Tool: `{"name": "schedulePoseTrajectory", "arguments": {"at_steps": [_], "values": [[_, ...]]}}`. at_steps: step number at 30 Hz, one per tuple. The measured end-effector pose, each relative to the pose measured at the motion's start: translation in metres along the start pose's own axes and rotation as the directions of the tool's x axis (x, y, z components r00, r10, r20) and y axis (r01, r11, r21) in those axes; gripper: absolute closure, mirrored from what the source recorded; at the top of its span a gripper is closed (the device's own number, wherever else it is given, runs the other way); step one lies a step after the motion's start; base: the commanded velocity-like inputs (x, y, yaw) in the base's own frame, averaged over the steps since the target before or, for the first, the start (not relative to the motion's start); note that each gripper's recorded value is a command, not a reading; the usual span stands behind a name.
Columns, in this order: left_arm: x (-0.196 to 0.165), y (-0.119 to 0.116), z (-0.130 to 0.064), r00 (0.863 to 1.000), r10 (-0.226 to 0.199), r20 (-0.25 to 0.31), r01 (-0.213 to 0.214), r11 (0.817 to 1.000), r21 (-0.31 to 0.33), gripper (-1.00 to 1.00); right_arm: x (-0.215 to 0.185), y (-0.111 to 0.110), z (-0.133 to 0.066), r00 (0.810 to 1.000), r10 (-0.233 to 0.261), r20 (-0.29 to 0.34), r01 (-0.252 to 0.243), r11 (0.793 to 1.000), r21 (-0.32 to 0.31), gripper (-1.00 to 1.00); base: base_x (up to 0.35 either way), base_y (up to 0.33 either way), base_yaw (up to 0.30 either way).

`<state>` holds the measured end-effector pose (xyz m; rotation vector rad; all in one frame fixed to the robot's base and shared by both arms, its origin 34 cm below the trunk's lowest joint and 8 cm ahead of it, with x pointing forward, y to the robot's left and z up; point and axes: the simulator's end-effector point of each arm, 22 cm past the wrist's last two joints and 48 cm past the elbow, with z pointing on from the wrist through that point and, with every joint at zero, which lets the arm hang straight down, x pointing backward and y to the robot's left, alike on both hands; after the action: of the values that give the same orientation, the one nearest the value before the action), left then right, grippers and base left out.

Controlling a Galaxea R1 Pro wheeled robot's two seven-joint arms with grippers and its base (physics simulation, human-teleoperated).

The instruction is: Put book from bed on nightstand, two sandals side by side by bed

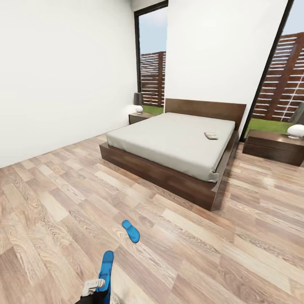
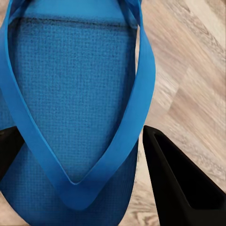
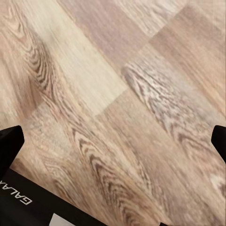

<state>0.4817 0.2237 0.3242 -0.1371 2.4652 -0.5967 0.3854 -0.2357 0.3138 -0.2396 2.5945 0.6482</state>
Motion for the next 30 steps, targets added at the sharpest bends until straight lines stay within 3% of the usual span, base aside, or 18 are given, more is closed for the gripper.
{"name": "schedulePoseTrajectory", "arguments": {"at_steps": [30], "values": [[0.0002, -0.0001, 0.0, 1.0, 0.001, -0.001, -0.001, 1.0, 0.001, 1.0, -0.0002, 0.0004, 0.0004, 1.0, 0.0, 0.001, 0.0, 1.0, 0.0, -1.0, 0.0, 0.0, 0.281]]}}
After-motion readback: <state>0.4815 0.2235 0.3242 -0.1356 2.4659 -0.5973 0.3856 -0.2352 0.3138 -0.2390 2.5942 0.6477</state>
